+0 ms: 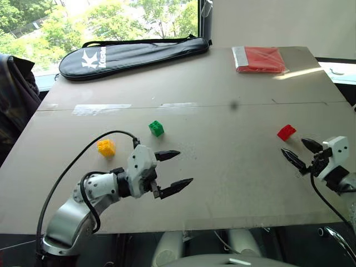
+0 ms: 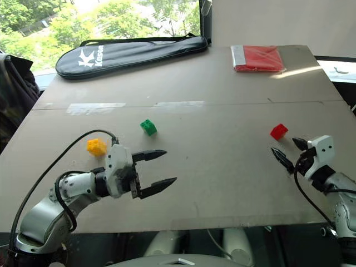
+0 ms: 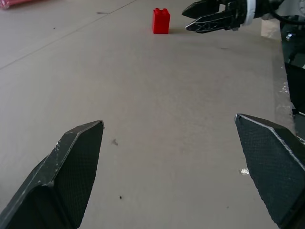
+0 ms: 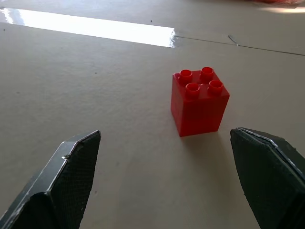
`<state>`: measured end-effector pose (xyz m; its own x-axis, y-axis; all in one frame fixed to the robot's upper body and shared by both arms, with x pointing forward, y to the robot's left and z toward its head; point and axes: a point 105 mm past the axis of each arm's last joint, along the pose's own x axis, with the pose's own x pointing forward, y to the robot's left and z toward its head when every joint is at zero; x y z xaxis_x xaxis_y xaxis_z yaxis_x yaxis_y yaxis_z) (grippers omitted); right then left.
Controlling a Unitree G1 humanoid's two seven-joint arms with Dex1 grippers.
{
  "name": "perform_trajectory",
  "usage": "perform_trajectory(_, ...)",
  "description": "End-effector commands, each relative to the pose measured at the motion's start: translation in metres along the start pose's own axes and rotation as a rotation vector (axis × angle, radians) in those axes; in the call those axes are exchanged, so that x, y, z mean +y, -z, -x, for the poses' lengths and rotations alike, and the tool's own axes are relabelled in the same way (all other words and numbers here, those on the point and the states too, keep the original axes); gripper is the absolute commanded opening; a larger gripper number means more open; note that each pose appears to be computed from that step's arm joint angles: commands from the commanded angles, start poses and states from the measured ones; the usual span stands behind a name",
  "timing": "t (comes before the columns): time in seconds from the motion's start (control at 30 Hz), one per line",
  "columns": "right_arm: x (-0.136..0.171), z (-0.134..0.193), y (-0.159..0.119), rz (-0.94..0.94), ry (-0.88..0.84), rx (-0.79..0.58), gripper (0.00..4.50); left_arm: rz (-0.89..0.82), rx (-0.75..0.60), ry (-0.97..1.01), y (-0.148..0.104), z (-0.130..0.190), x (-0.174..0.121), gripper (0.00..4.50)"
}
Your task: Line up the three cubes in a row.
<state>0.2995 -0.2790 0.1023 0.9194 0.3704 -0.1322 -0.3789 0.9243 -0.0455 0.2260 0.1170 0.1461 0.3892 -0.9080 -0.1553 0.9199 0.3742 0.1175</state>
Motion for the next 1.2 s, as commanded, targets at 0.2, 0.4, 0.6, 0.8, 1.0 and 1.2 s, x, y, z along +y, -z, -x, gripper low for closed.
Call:
perform_trajectory(0.2, -0.027, -0.021, -0.016, 0.003, -0.007, -0.013, 4.46, -0.046, -0.009, 0.098, -0.033, 0.005, -0.006, 4.50)
perform_trajectory(0.4, -0.023, -0.032, -0.018, 0.019, -0.113, -0.007, 4.46, -0.057, 0.009, 0.098, -0.039, 0.011, -0.004, 4.50)
perform_trajectory(0.6, -0.021, -0.038, -0.015, 0.062, -0.176, 0.025, 4.22, -0.078, 0.023, 0.074, -0.042, 0.016, 0.000, 4.50)
perform_trajectory(0.8, -0.017, -0.044, -0.014, 0.060, -0.176, 0.010, 1.78, -0.090, 0.031, 0.072, -0.040, 0.015, -0.002, 4.50)
perform_trajectory(1.0, -0.008, -0.043, -0.014, 0.057, -0.170, -0.009, 1.28, -0.089, 0.034, 0.074, -0.040, 0.014, -0.003, 4.50)
perform_trajectory(1.2, 0.070, -0.033, -0.024, 0.132, -0.383, -0.065, 1.28, -0.093, 0.062, 0.077, -0.030, 0.017, 0.000, 4.50)
